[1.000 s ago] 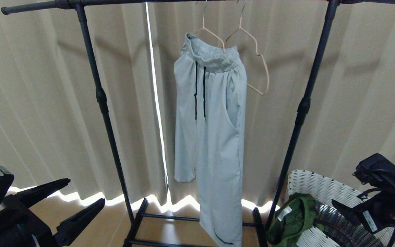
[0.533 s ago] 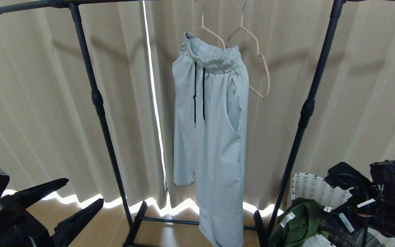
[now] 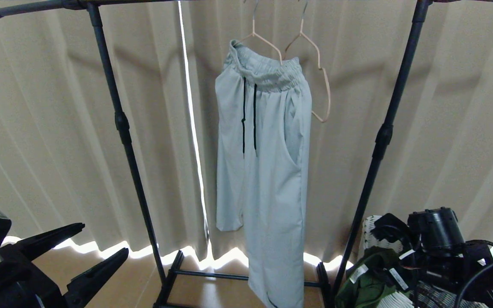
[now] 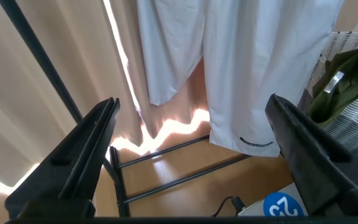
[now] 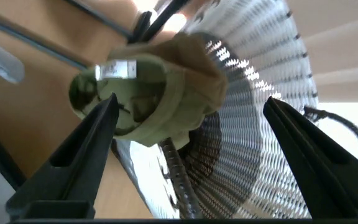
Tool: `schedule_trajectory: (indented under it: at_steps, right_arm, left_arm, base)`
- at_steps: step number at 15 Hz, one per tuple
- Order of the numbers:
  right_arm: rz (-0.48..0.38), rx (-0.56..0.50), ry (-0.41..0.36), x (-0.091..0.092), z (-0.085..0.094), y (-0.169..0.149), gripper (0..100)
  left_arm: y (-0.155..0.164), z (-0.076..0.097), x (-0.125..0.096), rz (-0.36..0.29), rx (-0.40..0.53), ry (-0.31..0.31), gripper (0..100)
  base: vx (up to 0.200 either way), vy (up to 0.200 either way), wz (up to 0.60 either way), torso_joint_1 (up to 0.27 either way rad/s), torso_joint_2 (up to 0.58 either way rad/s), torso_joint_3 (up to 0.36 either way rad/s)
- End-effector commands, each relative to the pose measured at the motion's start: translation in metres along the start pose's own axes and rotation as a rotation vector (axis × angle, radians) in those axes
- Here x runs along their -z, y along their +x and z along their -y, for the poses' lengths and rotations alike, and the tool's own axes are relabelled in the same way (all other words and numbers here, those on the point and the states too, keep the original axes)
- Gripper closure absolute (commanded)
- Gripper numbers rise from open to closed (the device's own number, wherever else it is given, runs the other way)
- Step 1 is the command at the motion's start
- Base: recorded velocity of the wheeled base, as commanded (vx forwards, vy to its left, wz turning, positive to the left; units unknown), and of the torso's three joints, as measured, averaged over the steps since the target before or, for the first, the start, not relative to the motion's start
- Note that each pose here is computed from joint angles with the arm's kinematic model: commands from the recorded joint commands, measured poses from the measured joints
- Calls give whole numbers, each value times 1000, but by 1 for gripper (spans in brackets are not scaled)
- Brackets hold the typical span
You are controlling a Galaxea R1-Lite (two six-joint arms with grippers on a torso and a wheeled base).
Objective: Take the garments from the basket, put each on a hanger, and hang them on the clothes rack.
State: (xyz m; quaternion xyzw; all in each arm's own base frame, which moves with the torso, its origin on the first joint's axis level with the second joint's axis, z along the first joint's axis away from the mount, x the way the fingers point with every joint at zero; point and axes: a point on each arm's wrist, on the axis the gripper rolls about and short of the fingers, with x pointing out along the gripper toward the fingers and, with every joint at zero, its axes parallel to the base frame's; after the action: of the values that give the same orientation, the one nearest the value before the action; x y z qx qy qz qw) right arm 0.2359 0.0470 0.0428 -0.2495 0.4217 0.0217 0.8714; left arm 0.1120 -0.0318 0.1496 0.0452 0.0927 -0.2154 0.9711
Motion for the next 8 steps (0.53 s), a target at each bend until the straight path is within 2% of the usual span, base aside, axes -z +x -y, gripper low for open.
schedule_trajectory:
  at_steps: [1,5,8]
  right_arm:
    - [-42,12,-6,0,-3,16,0]
    - [-43,35,12,-6,2,25,0]
    - [-76,68,31,-4,6,38,0]
  left_arm:
    - [0,0,0,2,0,0,0]
    - [-1,0,0,3,0,2,0]
    - [-2,0,-1,14,-1,4,0]
  base:
    - [0,0,0,0,0,0]
    - [0,0,0,0,0,0]
    - [0,0,0,0,0,0]
